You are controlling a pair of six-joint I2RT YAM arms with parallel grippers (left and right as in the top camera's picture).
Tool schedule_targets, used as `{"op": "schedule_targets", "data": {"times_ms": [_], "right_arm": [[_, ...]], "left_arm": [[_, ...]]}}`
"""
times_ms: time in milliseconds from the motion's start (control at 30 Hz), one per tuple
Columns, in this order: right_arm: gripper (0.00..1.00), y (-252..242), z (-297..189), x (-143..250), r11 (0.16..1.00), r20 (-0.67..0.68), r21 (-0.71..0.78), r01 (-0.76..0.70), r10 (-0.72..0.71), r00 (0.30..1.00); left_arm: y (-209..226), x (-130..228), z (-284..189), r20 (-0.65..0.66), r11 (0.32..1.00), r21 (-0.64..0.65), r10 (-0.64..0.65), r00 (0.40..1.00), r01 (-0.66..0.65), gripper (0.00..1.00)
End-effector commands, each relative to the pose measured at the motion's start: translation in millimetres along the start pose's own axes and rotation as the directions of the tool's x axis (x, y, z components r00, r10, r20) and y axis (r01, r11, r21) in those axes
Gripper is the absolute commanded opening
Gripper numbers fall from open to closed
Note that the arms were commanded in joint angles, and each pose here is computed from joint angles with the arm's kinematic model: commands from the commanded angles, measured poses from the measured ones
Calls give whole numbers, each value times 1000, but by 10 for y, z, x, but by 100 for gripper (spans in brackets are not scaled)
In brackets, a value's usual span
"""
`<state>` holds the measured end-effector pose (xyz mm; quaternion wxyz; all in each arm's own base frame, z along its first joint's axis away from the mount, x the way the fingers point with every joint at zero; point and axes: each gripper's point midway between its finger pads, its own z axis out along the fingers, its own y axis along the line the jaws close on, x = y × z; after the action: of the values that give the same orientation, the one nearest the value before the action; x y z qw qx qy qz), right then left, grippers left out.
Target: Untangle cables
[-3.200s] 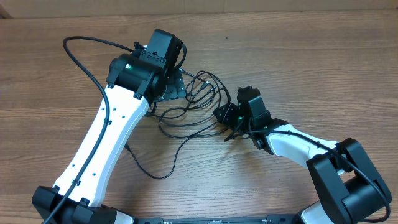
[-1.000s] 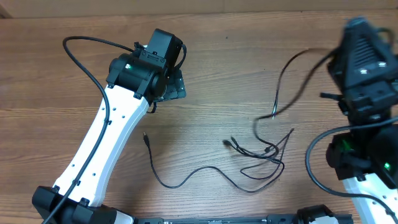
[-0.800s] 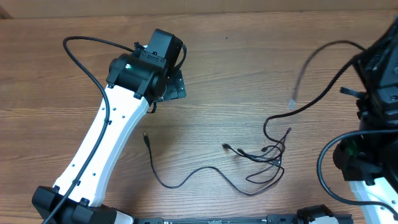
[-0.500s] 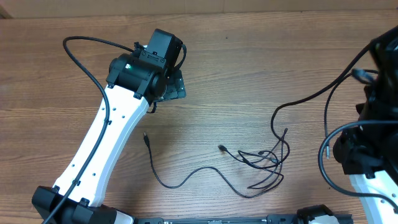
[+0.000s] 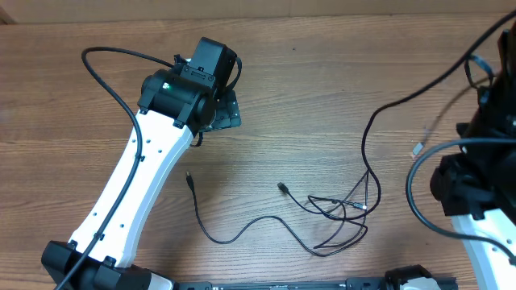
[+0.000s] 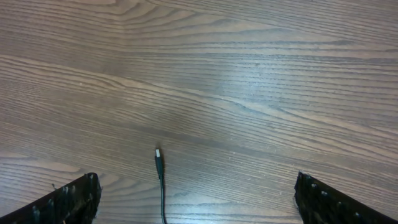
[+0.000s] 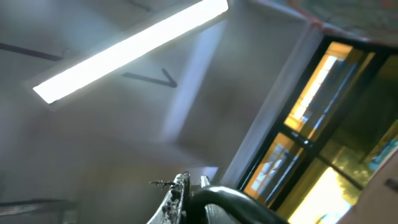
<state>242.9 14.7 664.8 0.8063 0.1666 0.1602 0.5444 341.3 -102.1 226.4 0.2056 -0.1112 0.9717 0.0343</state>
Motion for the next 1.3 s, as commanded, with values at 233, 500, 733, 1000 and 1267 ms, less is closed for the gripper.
{"op": "schedule_targets", "data": {"times_ms": [233,500,733,1000,1267], "right_arm": [[4,53,46,-152,954,72,-52,-294,298,952],[4,407,-33,349,881,-291,-106,-460,415,862],[4,689,-156,503,834,-435,-154,-530,424,794],[4,770,-172,464,809,-442,-168,-563,448,777],[4,1272,-383,382,694,-516,-318,-646,444,732]], "left_arm": [[-12,1,-8,2,1000,7,-13,1000,13,100],[-12,1,-8,2,1000,7,-13,1000,13,100],[-12,1,-8,2,1000,7,-13,1000,13,100],[-12,1,-8,2,1000,7,-13,1000,13,99],[-12,1,-8,2,1000,7,-13,1000,13,100]]}}
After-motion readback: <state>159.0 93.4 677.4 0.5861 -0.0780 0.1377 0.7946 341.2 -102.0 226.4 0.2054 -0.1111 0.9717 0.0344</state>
